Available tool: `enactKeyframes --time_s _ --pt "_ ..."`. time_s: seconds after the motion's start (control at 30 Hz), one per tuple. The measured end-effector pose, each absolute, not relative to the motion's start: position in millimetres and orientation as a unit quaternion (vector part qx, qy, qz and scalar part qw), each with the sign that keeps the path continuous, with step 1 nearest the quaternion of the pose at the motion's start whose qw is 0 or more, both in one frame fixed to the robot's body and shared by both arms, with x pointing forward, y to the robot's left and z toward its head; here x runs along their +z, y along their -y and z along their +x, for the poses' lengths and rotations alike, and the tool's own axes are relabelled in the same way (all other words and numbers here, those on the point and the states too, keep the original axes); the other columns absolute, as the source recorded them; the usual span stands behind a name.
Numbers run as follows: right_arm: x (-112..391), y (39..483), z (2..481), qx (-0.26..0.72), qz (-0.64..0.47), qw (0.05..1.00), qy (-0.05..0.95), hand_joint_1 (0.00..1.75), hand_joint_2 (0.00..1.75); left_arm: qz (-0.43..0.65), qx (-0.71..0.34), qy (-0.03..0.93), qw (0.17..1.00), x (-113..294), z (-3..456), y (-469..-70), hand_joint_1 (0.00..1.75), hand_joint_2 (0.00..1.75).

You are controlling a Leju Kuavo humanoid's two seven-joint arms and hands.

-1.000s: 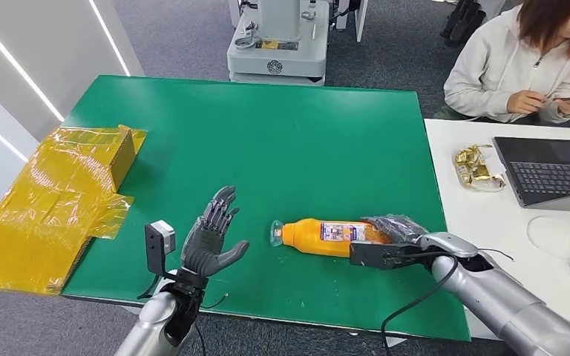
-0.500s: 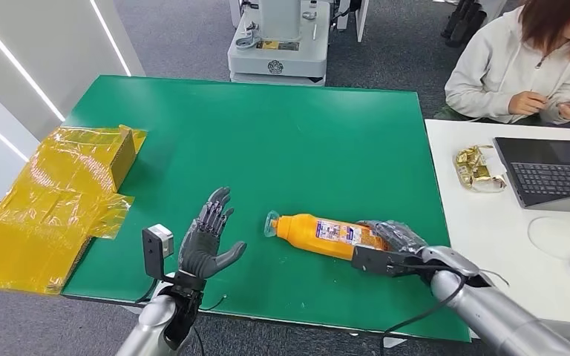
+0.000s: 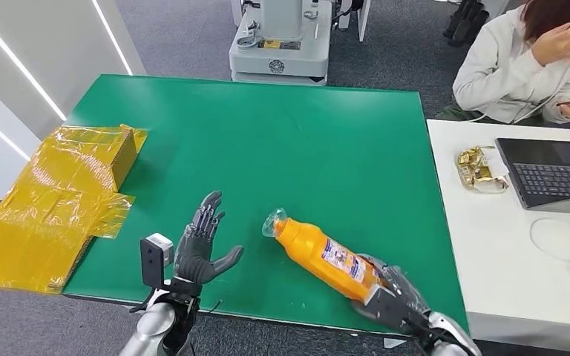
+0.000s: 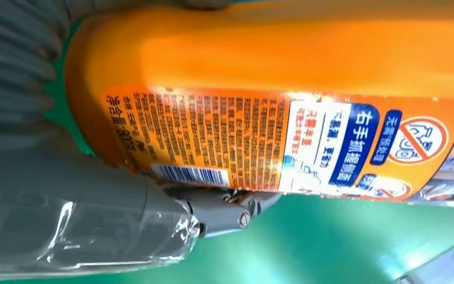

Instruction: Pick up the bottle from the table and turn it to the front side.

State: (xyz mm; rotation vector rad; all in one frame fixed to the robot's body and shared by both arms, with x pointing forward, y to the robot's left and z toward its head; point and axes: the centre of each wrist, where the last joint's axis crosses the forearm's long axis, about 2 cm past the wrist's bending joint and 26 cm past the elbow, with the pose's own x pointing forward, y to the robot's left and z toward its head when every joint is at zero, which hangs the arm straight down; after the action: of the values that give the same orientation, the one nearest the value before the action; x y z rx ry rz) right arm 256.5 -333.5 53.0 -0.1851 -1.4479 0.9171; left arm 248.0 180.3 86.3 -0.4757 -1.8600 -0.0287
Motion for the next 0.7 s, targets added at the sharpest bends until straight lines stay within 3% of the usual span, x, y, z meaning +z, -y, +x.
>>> enactKeyframes --time_s 0.27,0.7 --pt "53 317 202 0.294 -0.088 0.669 0.677 1.75 1.75 -0.2 -0.016 0.794 0.574 88 249 -180 0.0 1.75" --pt "60 310 211 0.241 -0.071 0.646 0.721 1.75 1.75 -0.27 -0.05 0.791 0.546 111 273 -174 0.0 1.75"
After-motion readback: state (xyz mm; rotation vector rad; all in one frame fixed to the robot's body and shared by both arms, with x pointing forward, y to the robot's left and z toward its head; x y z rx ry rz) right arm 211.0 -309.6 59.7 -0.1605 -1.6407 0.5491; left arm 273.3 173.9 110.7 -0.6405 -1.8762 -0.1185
